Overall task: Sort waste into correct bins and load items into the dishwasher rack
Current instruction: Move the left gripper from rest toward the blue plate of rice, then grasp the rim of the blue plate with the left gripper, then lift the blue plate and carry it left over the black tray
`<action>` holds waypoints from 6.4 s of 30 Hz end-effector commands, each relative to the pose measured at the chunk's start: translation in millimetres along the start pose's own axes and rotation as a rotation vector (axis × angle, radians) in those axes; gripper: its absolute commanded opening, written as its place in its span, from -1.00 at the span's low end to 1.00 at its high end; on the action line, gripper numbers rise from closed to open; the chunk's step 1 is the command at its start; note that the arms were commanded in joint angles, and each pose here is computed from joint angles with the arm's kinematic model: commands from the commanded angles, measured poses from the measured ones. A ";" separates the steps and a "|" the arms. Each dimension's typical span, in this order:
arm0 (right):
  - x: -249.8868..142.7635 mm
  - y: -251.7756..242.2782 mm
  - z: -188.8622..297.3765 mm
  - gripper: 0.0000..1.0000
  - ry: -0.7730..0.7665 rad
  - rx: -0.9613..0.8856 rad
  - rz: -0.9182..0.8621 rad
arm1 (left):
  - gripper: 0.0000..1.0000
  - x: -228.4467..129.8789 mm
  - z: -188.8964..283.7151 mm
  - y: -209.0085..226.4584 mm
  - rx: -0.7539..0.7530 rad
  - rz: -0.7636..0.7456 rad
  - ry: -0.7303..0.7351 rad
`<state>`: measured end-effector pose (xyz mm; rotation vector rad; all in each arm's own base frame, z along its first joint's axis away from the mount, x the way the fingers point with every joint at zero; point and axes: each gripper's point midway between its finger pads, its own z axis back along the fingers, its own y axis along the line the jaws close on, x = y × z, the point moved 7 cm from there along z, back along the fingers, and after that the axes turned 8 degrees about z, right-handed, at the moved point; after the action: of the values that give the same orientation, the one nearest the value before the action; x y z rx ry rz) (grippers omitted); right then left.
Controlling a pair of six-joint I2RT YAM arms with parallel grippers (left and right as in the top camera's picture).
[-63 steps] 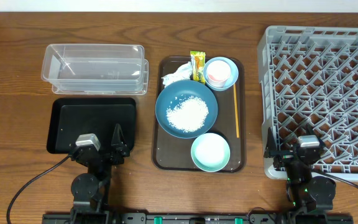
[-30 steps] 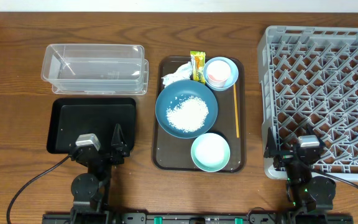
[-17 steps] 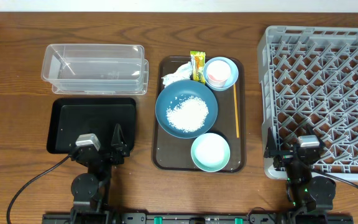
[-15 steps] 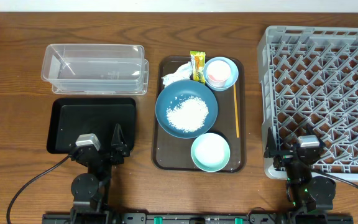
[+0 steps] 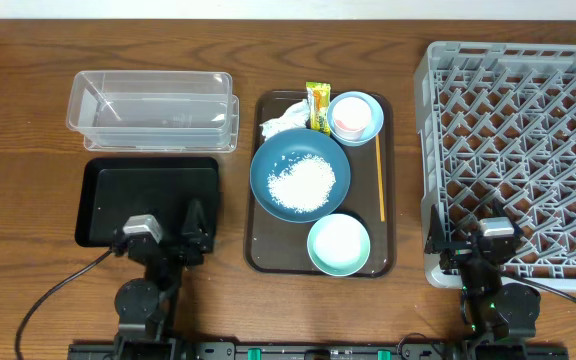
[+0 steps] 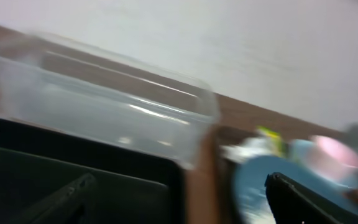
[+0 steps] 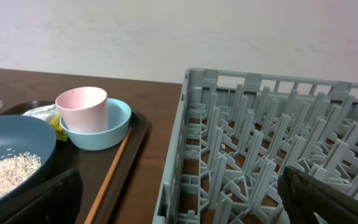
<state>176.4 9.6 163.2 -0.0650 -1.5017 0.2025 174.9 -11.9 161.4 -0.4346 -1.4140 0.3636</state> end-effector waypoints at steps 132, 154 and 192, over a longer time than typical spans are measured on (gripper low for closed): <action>-1.2 -2.3 0.2 0.98 0.004 -0.018 0.007 | -0.63 -180.2 -140.3 -233.0 0.112 -0.757 0.967; -1.2 -2.3 0.2 0.99 0.004 -0.018 0.007 | -0.88 -75.1 -107.4 -270.9 0.065 -0.483 0.815; -1.2 -2.3 0.2 0.98 0.004 -0.018 0.007 | -0.88 74.9 -131.7 -122.5 -0.070 0.354 1.104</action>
<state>176.4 9.1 163.2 -0.0683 -1.5014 0.1993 318.1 -94.7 259.6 -0.6488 -0.2764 0.3535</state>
